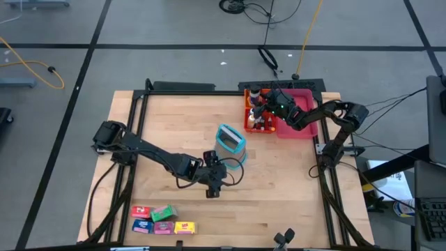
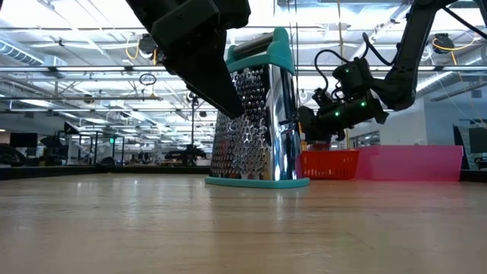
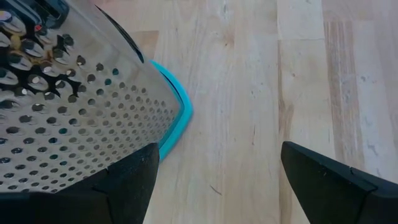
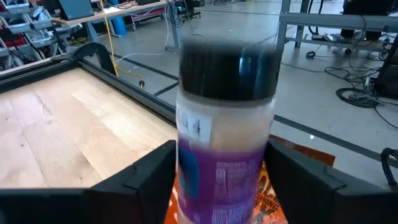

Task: Pick & Place Kitchen Items
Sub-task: Put the purple seasoning bottle into the orange bin, then put the yellow cereal box into the red bin

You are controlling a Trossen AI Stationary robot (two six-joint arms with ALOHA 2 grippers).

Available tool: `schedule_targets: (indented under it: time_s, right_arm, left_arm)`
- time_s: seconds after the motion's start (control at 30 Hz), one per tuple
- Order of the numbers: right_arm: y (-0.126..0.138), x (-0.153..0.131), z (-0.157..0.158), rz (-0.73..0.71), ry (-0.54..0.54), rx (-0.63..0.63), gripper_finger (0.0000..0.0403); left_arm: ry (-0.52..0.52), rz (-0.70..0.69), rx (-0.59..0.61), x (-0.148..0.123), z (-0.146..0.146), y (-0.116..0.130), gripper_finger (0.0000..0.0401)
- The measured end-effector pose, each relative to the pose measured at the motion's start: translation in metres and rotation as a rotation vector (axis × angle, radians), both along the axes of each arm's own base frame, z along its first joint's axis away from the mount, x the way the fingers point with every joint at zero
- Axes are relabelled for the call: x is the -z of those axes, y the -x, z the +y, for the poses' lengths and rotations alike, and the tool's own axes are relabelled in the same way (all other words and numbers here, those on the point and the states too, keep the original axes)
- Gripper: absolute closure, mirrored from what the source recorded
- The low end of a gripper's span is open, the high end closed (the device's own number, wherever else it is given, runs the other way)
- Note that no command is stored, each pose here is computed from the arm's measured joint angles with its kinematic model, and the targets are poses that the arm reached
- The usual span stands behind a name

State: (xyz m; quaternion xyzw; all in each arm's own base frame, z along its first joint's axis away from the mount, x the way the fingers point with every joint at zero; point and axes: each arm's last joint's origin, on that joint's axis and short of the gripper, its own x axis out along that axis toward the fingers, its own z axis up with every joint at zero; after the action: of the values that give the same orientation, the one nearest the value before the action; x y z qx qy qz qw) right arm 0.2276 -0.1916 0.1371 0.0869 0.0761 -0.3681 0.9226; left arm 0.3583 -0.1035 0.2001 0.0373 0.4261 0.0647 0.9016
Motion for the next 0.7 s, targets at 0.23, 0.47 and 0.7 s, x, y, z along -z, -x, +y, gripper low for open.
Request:
schedule_targets:
  time_s: [0.23,0.47,0.7]
  right_arm:
    - [0.000,-0.001,0.000,0.011,0.028,-0.004,0.0141]
    - [0.000,-0.005,0.000,-0.008,0.041,-0.004,0.0149]
    - [0.002,-0.038,0.011,-0.071,0.100,-0.031,0.0149]
  left_arm:
    - [0.001,0.000,-0.001,0.000,0.000,0.000,0.0061]
    - [0.002,0.000,-0.002,0.000,0.000,0.000,0.0061]
    - [-0.017,0.046,0.007,0.002,-0.001,0.004,0.0061]
